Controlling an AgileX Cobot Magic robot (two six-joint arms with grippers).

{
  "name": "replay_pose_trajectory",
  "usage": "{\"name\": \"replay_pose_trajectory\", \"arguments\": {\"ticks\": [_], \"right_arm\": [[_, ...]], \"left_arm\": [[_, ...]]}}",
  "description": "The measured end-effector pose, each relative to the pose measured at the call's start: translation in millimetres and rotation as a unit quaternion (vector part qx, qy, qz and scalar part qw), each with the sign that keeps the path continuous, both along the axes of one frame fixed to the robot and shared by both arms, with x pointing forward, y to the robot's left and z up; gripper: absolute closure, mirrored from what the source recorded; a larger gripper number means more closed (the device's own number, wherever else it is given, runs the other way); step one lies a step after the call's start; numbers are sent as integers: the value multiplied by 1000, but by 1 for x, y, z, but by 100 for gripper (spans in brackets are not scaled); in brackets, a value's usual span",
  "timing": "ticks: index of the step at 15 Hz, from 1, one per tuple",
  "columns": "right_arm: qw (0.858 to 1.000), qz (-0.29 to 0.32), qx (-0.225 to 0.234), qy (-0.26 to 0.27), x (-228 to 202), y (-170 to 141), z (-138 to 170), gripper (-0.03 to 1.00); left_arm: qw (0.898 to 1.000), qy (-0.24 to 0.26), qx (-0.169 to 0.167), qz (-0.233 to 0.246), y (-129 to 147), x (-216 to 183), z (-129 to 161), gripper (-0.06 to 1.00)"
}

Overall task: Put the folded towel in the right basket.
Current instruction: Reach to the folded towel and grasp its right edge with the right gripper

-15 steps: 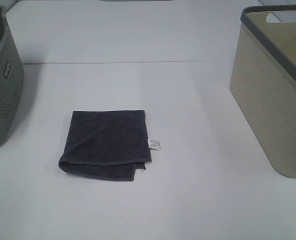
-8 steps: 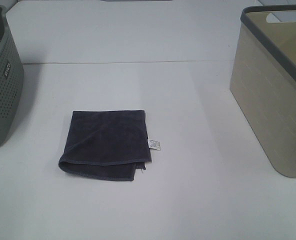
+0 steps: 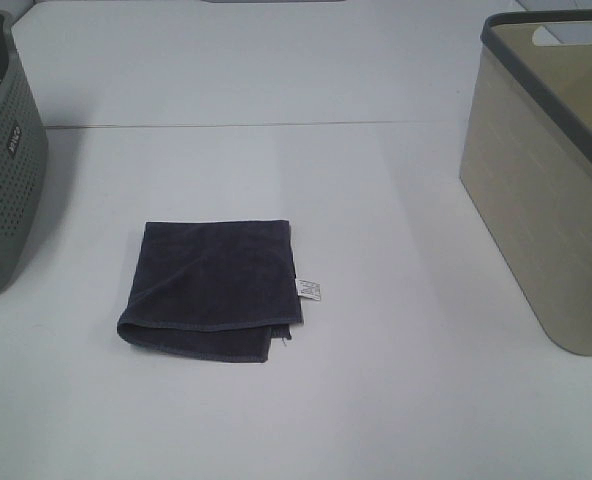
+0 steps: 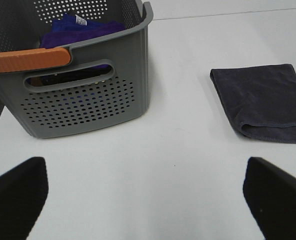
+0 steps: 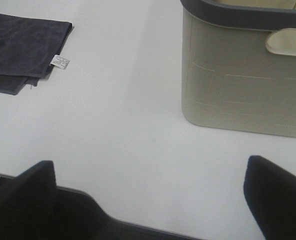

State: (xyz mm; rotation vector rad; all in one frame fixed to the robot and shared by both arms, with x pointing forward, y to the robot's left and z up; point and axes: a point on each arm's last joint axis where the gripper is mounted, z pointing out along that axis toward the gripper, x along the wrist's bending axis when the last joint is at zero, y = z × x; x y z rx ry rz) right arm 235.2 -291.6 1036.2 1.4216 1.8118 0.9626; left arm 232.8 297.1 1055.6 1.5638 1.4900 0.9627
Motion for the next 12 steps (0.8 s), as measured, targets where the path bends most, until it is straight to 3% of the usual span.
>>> {"name": "replay_pose_trajectory", "arguments": {"ticks": [12], "right_arm": [[1000, 0, 0, 0, 0, 0, 0, -1]], "left_arm": [[1000, 0, 0, 4, 0, 0, 0, -4]]}}
